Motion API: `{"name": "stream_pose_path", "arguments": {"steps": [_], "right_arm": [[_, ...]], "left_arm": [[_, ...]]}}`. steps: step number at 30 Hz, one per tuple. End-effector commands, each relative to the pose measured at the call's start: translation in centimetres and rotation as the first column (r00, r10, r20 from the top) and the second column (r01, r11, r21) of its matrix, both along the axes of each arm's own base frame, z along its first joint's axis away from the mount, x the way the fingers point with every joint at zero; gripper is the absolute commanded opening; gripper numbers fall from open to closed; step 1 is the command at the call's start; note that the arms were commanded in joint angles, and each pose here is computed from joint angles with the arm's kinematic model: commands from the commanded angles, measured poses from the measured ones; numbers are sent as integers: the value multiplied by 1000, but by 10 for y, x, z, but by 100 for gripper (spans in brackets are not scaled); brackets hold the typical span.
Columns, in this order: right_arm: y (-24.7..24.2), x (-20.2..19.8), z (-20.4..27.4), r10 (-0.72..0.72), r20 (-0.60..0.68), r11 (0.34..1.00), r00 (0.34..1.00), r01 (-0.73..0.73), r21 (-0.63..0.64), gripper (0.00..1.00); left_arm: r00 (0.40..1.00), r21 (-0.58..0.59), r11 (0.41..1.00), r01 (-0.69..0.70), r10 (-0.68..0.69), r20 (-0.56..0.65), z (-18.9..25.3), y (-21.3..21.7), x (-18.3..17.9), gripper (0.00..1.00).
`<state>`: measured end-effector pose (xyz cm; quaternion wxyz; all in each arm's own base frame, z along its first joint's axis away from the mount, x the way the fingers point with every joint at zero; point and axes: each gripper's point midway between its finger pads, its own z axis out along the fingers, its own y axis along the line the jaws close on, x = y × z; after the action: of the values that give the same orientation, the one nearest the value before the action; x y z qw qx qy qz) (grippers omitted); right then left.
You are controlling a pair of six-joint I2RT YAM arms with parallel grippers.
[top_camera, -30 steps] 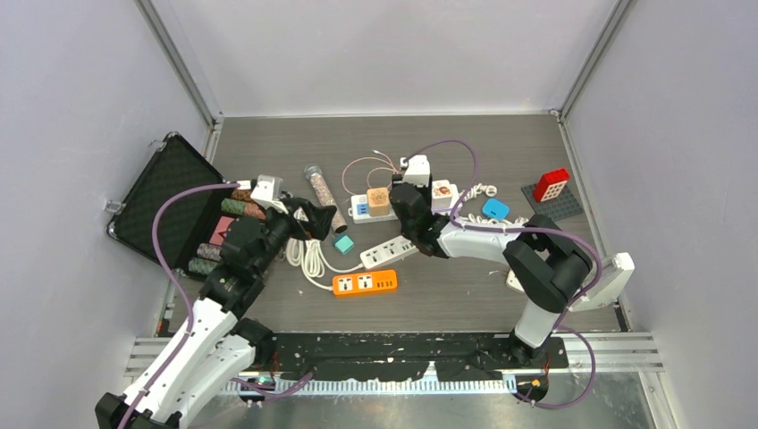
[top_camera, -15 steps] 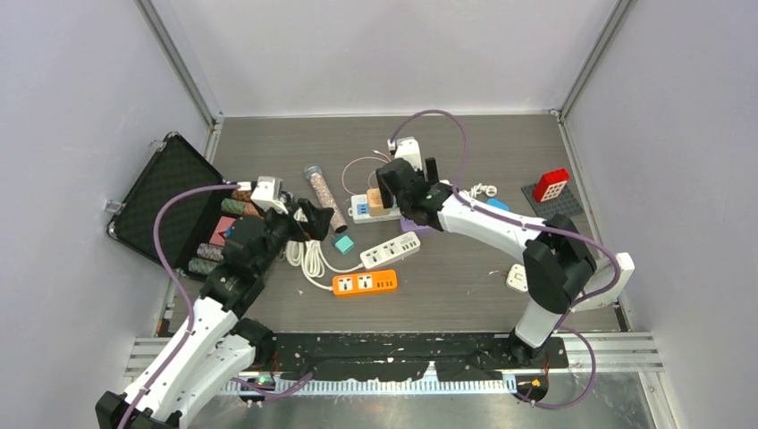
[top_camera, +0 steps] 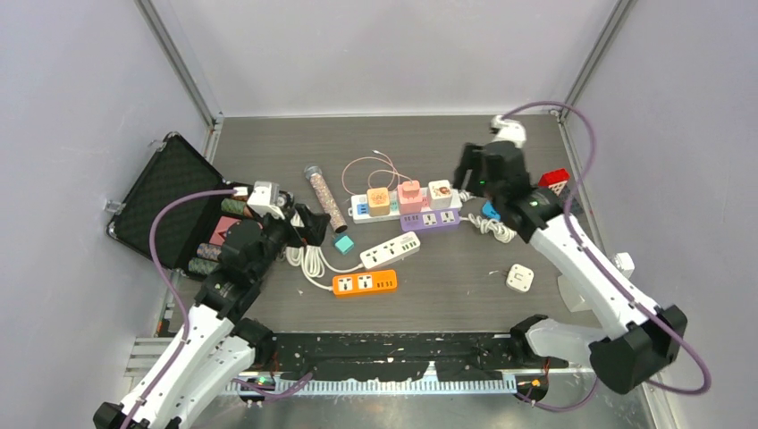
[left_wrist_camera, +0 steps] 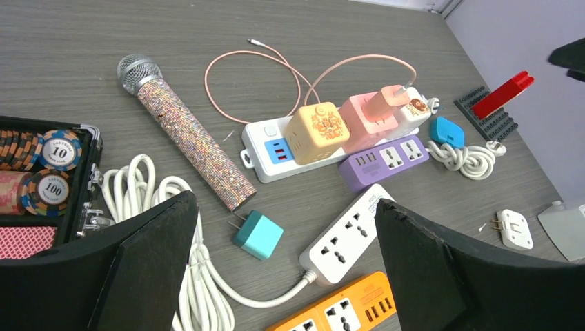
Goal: Insert the plug
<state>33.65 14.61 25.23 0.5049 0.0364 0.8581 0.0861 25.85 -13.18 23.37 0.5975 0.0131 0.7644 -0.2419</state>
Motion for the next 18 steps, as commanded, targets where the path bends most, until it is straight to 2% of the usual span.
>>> {"name": "stream_pose_path", "arguments": {"steps": [1,3,6,9,11,18], "right_arm": [[-58,2,-32,-198,-94,976,976,205,72,59],[-81,8,-53,-281,-150,957,948,288,29,53],[-103,17,-81,-368,-211,929,906,369,-32,53],[-120,28,-115,-453,-269,891,850,442,-104,73],[-127,35,-137,-482,-308,875,820,467,-127,82],[-146,54,-183,-542,-370,840,754,504,-203,99]], "left_arm": [[1000,-26,1000,3,-2,27,11,0,-2,100],[999,-32,999,9,-8,34,13,-1,-2,99],[999,-39,999,17,-15,40,15,-3,-2,100],[999,-41,999,20,-19,39,16,-4,-2,100],[999,-42,999,22,-20,37,15,-4,-2,100],[999,-37,999,32,-31,30,12,-6,-1,100]]}}
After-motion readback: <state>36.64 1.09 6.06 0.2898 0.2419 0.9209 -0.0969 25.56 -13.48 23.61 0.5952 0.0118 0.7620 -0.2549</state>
